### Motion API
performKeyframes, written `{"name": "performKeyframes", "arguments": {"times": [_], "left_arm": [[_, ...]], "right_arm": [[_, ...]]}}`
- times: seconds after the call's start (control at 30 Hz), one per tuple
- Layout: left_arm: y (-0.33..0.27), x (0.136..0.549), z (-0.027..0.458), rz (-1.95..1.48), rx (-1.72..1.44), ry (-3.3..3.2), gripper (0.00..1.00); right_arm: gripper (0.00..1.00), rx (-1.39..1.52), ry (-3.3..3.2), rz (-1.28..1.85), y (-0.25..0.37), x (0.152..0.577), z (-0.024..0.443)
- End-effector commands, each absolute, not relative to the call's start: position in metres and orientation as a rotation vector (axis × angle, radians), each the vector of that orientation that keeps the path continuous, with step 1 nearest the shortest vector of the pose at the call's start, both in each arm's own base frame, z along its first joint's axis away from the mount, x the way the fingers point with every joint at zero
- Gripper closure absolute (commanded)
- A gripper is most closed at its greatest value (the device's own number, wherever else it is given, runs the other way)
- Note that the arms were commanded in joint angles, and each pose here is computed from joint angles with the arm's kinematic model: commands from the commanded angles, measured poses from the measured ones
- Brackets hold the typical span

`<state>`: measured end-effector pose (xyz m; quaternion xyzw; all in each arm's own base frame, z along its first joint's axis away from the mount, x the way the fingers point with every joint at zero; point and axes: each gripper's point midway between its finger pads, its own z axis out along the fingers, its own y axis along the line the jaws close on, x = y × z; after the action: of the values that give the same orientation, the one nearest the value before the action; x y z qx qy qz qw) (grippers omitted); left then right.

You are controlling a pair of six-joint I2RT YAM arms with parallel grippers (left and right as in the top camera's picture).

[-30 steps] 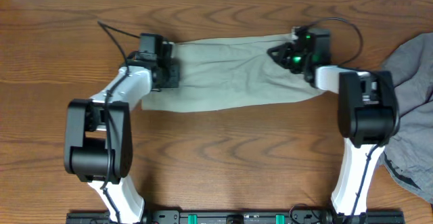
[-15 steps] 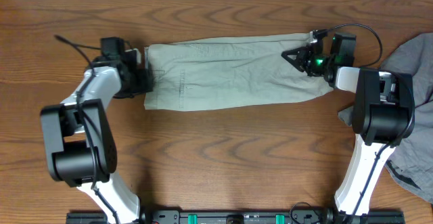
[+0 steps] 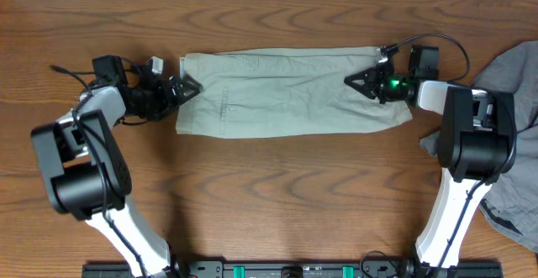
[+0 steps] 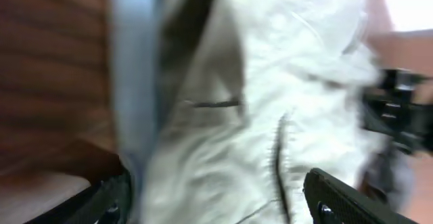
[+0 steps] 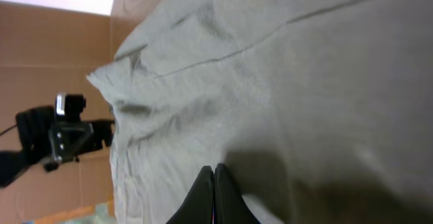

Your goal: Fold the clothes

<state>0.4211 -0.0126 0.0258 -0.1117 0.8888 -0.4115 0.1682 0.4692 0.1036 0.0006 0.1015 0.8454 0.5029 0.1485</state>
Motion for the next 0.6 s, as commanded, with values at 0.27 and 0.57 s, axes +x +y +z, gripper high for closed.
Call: {"name": "performKeyframes", "arguments": {"times": [0.27,0.57], "left_arm": [[-0.038,0.403,-0.034,-1.279,-0.331,2.62,0.28],[-0.052,0.403,-0.042,-1.186,-0.312,2.695,0.91]], "right_arm": [[0.98,0.184,2.551,1.409,0.11,0.435,-0.031],[0.99,0.218,2.586,1.428,0.111,0.427,-0.033]]}}
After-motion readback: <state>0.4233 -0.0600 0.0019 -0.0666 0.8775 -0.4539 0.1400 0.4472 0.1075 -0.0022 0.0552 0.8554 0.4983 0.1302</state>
